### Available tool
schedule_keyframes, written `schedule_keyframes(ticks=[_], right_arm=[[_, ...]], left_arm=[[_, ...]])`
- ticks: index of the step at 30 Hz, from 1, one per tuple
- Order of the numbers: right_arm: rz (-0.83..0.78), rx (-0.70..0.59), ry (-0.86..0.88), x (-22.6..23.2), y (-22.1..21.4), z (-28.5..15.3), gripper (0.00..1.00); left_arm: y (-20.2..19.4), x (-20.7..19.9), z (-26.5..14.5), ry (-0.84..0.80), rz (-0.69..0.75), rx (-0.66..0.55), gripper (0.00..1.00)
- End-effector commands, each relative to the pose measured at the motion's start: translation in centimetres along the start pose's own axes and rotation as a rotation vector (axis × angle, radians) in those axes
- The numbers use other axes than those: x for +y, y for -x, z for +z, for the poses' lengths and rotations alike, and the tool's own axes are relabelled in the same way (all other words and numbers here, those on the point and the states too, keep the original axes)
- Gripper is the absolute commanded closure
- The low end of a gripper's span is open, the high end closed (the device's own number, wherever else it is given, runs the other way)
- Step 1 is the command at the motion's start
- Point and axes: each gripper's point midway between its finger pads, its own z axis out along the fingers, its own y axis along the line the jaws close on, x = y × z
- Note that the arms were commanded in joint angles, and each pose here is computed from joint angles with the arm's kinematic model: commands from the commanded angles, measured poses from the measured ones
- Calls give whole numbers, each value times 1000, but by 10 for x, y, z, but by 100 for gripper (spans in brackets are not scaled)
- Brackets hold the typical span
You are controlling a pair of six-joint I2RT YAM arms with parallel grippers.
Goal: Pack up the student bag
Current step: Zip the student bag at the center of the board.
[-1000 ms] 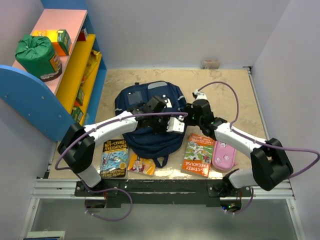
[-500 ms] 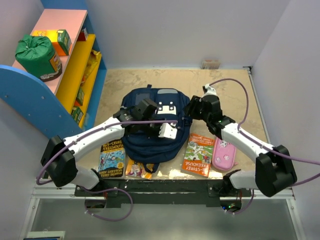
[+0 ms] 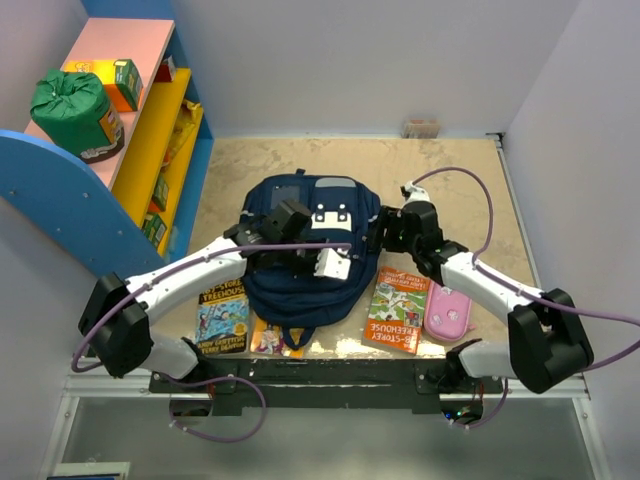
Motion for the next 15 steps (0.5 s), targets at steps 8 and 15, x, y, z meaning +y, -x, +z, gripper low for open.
schedule_keyframes(ticks=[8, 15], right_arm=[[-276, -253, 193, 24, 34, -33, 39], [-387, -157, 301, 50, 18, -21, 46]], left_arm=[[30, 33, -60, 87, 218, -46, 100], [36, 26, -75, 97, 248, -65, 100]])
